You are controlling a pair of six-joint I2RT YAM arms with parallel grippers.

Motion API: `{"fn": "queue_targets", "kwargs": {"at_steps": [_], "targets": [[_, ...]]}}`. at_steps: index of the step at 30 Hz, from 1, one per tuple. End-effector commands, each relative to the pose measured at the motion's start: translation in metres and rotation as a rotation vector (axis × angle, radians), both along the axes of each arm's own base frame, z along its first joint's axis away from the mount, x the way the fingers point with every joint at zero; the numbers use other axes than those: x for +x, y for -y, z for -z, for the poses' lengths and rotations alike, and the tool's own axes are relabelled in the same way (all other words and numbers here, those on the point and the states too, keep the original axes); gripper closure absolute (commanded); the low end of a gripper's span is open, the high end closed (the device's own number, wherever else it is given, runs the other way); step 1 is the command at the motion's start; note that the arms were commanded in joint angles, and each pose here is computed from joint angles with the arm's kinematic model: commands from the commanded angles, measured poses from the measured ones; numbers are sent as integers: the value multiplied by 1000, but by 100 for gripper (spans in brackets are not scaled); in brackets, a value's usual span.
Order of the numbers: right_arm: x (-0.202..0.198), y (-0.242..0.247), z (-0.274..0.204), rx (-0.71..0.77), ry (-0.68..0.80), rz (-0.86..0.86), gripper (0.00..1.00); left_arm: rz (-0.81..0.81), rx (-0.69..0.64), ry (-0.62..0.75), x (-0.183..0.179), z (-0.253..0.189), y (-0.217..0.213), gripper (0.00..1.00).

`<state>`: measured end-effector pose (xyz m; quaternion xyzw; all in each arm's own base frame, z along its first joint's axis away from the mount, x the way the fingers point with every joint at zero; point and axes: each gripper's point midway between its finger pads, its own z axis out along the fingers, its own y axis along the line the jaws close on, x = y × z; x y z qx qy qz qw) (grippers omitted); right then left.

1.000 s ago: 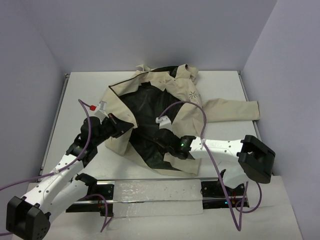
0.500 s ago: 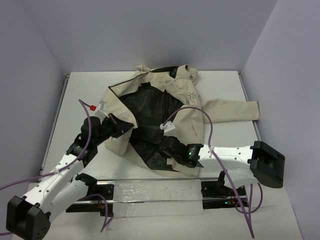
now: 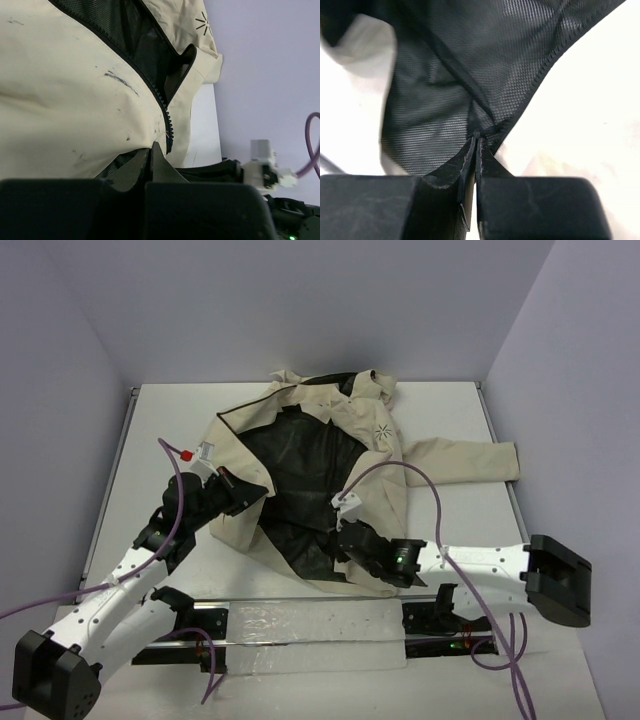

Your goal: Zip up the jacket

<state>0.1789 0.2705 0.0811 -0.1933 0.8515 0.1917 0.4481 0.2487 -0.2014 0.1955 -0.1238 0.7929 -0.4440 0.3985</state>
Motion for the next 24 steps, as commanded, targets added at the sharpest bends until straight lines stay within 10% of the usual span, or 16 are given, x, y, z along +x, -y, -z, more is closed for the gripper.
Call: {"fn": "queue_targets", "kwargs": {"at_steps": [1,11,17,24], "targets": [[-5,-11,-45,148,99,-60,93,0,-4,56,7,-15,1,100],[-49,-21,-37,92,76,-214,89,-2,3,53,8,-12,0,100],[-86,-31,-31,62,54,-312,57,-3,8,46,8,-9,0,100],[-89,-17,-22,-12,45,-279,51,-3,5,48,8,-10,0,100]]}}
